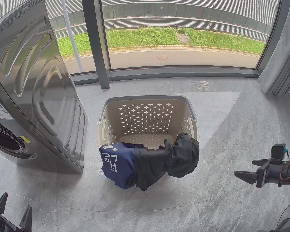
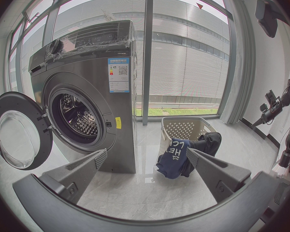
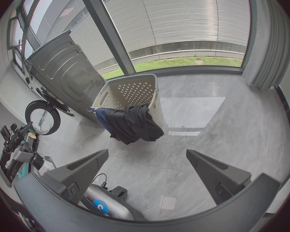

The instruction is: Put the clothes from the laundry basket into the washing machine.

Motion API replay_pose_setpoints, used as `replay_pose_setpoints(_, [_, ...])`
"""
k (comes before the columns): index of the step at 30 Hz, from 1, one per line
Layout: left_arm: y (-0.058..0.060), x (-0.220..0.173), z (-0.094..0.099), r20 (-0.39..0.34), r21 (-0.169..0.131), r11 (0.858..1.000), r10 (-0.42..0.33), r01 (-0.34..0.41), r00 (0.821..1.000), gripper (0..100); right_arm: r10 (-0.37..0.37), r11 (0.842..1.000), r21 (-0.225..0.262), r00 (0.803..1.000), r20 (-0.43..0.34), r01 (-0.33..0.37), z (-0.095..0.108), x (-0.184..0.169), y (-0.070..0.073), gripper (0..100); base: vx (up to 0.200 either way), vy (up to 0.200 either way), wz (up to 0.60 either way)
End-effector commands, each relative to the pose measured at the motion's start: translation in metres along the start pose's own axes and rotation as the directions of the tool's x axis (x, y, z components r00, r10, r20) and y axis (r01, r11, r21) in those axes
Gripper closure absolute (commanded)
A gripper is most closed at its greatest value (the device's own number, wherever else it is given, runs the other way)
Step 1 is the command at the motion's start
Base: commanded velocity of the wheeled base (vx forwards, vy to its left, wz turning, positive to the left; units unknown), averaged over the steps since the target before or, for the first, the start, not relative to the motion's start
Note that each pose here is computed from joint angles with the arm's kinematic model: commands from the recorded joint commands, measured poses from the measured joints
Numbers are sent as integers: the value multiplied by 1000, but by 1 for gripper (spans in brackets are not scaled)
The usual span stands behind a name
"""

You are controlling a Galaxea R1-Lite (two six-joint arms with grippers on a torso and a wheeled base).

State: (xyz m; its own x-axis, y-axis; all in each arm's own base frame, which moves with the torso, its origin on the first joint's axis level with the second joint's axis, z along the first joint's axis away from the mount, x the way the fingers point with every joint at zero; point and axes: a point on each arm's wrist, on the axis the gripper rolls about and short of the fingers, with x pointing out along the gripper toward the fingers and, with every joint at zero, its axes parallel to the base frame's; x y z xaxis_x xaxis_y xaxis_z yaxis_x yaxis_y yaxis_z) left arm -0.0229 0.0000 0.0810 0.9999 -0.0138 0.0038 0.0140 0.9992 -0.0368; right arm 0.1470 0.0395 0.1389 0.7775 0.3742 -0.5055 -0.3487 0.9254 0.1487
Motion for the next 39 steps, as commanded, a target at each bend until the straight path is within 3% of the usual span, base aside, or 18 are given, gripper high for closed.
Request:
replay_pose_setpoints(1, [0,0,-5,1,0,1000,0,0,1000,0,46,999,3,994,-96,-46,7,44,5,0,0,0,0])
replay_pose_setpoints(6, [0,0,-5,1,0,1000,0,0,1000,0,-1,1000,0,994,-110,1,7,84,8,0,0,0,0])
replay_pose_setpoints(14, [0,0,-5,1,0,1000,0,0,1000,0,-10,1000,8,991,-135,11,-5,135,3,0,0,0,0])
replay_pose_setpoints(17, [0,0,-5,1,0,1000,0,0,1000,0,-5,1000,5,990,-140,6,-8,149,3,0,0,0,0])
replay_pose_setpoints(25, [0,0,-5,1,0,1000,0,0,1000,0,15,1000,9,990,-141,-13,-9,177,22,0,0,0,0])
replay_pose_setpoints(39, [0,0,-5,1,0,1000,0,0,1000,0,4,1000,11,994,-105,-3,-6,226,21,0,0,0,0])
